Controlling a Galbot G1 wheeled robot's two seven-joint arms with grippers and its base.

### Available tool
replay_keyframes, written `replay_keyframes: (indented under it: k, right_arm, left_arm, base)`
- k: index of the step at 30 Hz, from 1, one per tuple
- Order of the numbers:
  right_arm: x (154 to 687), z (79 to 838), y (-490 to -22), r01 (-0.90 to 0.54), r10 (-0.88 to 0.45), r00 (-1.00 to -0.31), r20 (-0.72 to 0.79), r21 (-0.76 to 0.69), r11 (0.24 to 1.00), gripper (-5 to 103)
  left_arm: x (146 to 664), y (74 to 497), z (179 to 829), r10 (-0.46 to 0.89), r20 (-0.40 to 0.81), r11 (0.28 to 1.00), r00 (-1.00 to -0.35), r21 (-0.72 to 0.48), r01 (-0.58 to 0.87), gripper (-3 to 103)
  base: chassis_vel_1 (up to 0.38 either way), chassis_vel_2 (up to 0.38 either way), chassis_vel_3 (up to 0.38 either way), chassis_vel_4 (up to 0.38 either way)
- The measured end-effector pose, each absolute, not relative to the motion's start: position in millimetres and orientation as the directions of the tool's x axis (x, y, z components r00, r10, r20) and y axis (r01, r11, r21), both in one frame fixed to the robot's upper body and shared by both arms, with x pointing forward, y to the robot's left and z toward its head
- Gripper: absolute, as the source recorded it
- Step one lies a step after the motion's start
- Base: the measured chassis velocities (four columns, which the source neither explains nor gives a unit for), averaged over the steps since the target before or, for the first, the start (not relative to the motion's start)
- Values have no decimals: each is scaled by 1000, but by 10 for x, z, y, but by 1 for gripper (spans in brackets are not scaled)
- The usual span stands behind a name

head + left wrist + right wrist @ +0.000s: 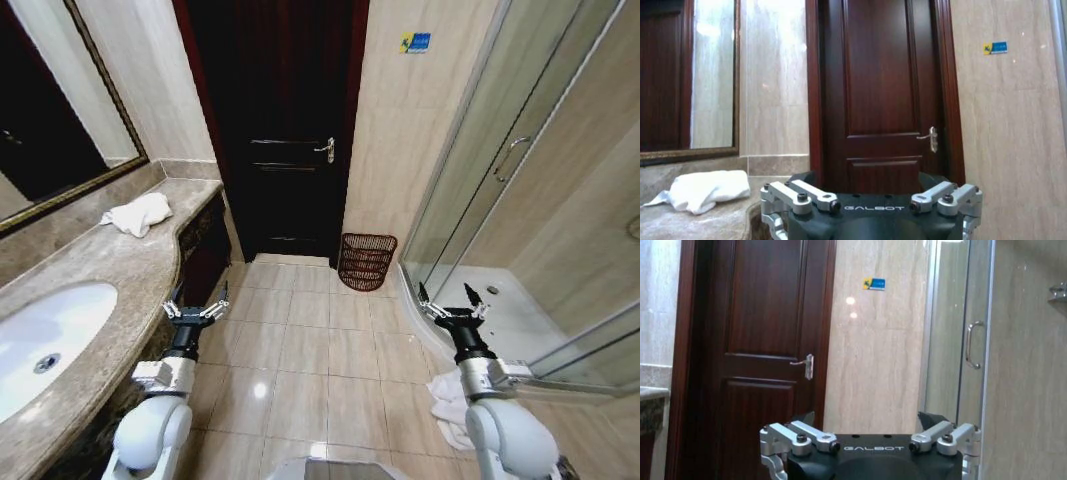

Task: Discard the used towel into the hamper.

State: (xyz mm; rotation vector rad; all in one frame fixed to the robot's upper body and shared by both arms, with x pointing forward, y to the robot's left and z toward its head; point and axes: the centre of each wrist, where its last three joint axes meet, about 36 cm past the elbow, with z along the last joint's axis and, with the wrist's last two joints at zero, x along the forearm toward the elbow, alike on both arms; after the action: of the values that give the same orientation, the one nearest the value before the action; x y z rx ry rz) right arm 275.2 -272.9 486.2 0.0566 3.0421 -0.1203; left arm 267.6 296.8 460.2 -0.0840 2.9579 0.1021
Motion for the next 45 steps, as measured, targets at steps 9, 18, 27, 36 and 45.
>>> replay_keyframes:
  k: [9,18,27,36,45]
  right_arm:
    - [2750,4852,-2734,41,34,-995,-90,-76,996,100]
    - [2718,4833,-2734,42,36,-996,-85,-70,997,100]
    - [2689,4816,-2734,36,30,-996,-84,-71,997,100]
    - [2689,4830,-2728,33,27,-996,-88,-74,997,100]
    - [2708,4835,-2726,29,22,-995,-94,-74,997,100]
  left_arm:
    - [2708,2971,4624,-48,-192,997,-980,55,-60,100]
    - [2684,2983,4578,-52,-198,996,-979,60,-65,100]
    - [2681,2994,4598,-52,-207,996,-977,62,-66,100]
    - [2682,2990,4597,-49,-207,996,-977,62,-63,100]
    - [2677,3000,4575,-52,-204,996,-978,62,-66,100]
  base:
    - [0,0,0,0]
    - [0,0,0,0]
    - [0,0,0,0]
    - [0,0,0,0]
    - [0,0,0,0]
